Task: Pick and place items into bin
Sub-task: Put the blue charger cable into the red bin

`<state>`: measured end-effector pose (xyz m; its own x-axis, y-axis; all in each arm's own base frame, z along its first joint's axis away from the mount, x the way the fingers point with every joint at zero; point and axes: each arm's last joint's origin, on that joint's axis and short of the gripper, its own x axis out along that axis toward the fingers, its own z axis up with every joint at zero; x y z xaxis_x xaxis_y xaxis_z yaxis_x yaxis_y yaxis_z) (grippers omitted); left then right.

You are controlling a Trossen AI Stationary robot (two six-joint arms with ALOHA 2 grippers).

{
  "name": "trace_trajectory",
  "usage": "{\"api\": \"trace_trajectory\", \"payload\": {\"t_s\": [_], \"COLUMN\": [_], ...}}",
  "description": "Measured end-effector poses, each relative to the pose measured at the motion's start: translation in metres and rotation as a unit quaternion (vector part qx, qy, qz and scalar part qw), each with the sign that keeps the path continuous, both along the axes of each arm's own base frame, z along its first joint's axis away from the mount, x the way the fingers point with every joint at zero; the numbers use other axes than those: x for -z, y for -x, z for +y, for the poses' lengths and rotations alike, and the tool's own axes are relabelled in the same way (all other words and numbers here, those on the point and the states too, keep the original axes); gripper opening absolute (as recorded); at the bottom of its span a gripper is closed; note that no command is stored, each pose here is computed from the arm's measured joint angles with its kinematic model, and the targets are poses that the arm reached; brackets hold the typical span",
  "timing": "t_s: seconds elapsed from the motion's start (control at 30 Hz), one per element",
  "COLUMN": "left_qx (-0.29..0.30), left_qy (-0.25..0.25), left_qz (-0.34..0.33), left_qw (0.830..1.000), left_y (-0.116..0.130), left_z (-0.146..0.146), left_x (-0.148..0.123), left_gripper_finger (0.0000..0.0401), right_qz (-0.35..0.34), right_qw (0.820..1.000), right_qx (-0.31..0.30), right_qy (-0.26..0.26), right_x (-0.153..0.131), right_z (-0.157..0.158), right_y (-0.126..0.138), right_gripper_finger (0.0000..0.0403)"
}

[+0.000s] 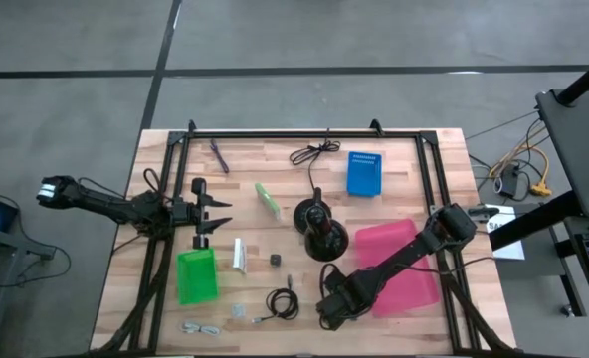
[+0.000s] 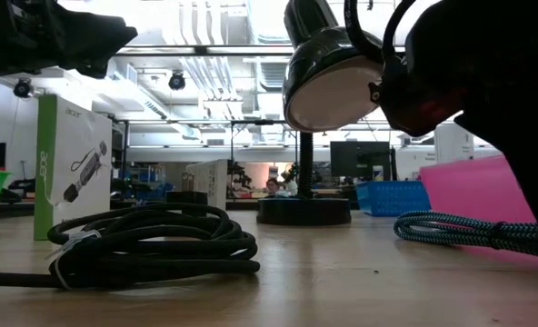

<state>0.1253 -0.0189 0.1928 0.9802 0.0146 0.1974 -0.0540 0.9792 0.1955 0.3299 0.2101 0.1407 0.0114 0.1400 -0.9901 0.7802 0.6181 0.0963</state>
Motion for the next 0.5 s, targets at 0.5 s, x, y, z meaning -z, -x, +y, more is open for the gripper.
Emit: {"api": "trace_trajectory", "payload": {"t_s": [0.5], "left_qx": [0.001], "left_qy": [0.000], "left_qz": [0.000], "left_qw": [1.000], "left_y": [0.0000], "left_z": [0.0000], "left_x": [0.0000], "left_gripper_finger": [0.0141], "right_qz": [0.003], "right_qw": [1.000], "right_qx": [-0.001], "right_qy": [-0.014], "right_x": [-0.0017], "right_z": [0.0007], "right_y": [0.0000], "right_gripper_finger": [0.0034]}}
